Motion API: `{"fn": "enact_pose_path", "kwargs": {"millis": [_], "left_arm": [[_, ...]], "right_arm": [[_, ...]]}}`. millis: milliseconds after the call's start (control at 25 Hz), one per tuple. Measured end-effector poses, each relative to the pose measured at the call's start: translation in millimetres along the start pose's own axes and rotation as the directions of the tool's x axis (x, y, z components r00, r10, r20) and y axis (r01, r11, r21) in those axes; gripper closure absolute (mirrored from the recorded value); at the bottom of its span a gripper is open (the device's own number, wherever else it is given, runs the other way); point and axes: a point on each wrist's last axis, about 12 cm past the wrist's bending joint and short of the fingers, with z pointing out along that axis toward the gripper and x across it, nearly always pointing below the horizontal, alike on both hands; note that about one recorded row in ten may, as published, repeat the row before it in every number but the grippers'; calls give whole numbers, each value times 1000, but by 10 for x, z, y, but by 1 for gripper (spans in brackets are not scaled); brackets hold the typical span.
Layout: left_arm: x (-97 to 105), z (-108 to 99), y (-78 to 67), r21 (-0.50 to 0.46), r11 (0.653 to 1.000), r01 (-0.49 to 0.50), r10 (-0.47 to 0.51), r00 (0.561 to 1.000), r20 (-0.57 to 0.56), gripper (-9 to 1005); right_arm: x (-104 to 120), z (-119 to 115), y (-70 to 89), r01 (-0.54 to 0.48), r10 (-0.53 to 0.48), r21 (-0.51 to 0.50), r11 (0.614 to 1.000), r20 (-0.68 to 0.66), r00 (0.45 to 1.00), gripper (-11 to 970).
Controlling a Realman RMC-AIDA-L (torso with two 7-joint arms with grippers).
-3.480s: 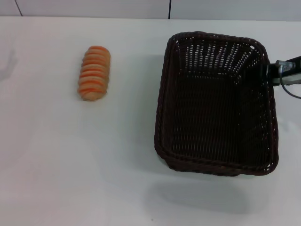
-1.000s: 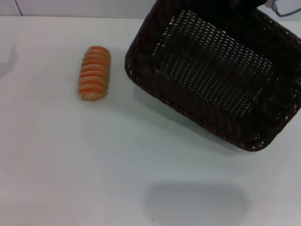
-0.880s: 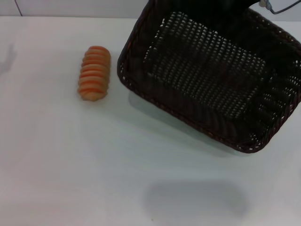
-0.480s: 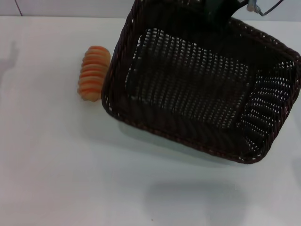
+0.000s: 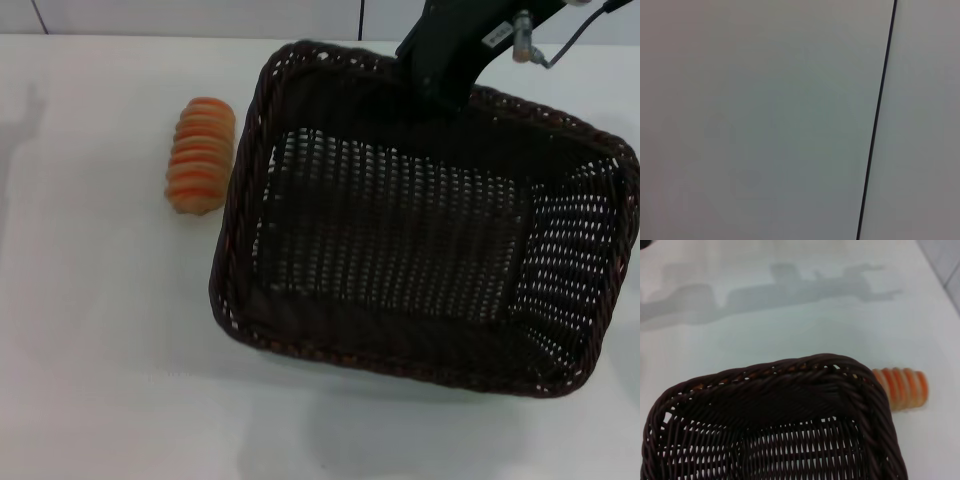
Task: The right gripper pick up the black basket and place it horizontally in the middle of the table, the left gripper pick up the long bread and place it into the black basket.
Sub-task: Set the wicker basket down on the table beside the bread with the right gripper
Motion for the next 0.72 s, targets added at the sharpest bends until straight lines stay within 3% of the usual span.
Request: {"fn": "enact_pose_path", "kwargs": {"millis": [400, 720], "left_arm": [[-4, -13, 24, -16, 1000, 3, -3, 1000, 6, 146], [-20, -12, 15, -11, 1000, 4, -4, 1000, 17, 147]], "right_arm": [[-54, 147, 140, -19, 13, -67, 998, -91, 996, 775], [-54, 242, 167, -34, 24, -78, 996, -126, 992, 762]]}}
